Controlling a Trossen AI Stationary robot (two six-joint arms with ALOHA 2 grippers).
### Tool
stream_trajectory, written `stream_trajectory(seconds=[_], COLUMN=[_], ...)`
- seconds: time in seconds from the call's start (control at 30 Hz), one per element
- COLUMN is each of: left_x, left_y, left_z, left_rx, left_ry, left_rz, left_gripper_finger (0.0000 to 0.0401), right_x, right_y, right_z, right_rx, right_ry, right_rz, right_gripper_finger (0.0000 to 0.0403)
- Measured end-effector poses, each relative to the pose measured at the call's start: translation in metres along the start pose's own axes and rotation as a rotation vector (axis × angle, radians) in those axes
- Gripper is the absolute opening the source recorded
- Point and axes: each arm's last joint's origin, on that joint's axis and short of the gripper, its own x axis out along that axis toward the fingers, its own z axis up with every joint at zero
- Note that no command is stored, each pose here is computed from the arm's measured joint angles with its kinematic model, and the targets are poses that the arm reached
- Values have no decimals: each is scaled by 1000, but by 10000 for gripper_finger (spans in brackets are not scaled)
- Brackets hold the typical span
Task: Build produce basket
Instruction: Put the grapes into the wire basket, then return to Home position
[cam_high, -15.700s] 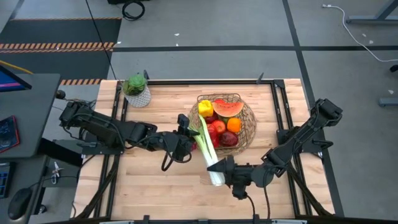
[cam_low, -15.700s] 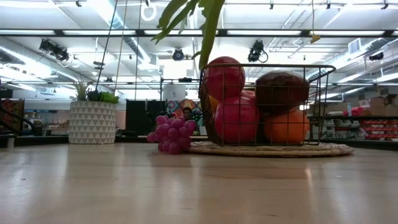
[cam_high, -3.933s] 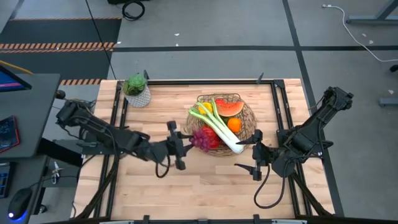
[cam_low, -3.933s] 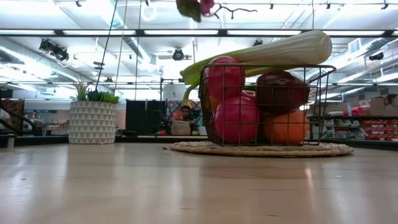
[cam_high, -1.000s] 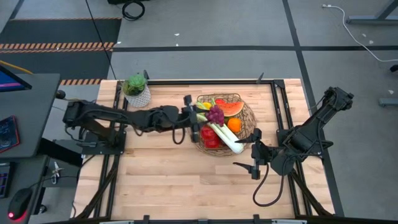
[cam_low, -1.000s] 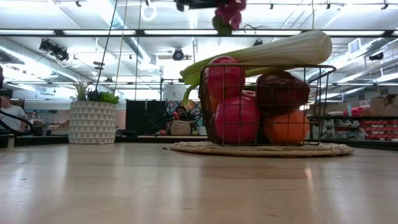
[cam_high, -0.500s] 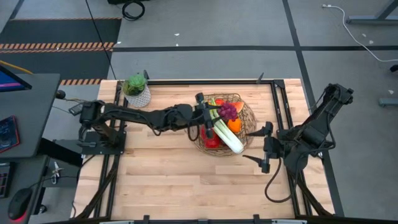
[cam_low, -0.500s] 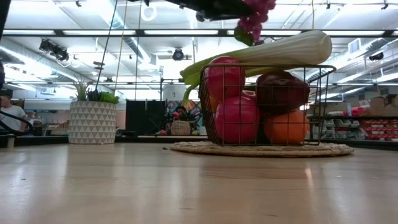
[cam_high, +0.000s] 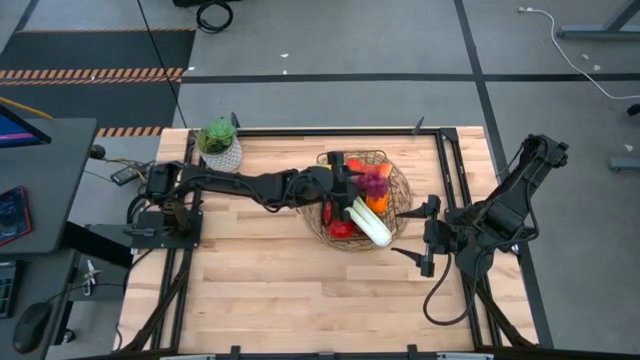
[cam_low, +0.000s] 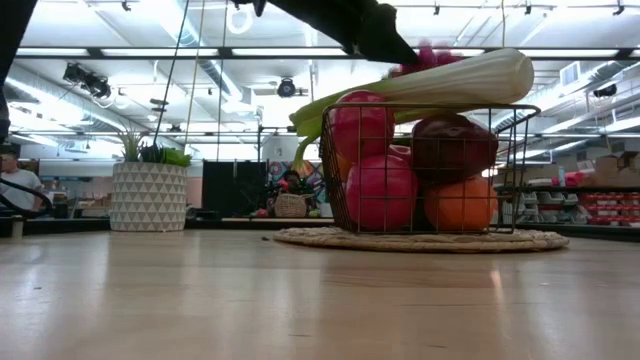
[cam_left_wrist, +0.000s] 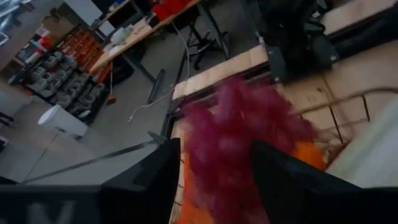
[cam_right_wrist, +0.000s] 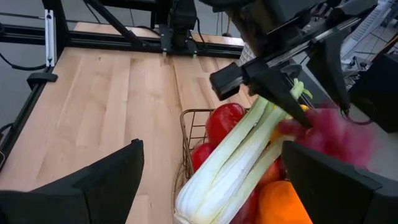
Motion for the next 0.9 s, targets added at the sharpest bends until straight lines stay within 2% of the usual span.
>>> stream_trajectory(seconds=[0.33, 0.47, 0.7, 0.9], left_x=[-1, -12, -37, -54], left_y=[-2, 2, 11, 7], left_z=[-1, 8, 27, 38], left_rx=[14, 8, -34, -70], left_ry=[35, 25, -34, -49], left_rz=[21, 43, 48, 13], left_gripper_finger=[257, 271, 256, 235], right_x=[0, 0, 1, 15], right_y=[0, 0, 0, -7], right_z=[0, -1, -2, -24], right_rx=[10, 16, 19, 9], right_ry=[2, 7, 6, 18], right_rz=[0, -3, -7, -157], right_gripper_finger=[384, 384, 384, 384])
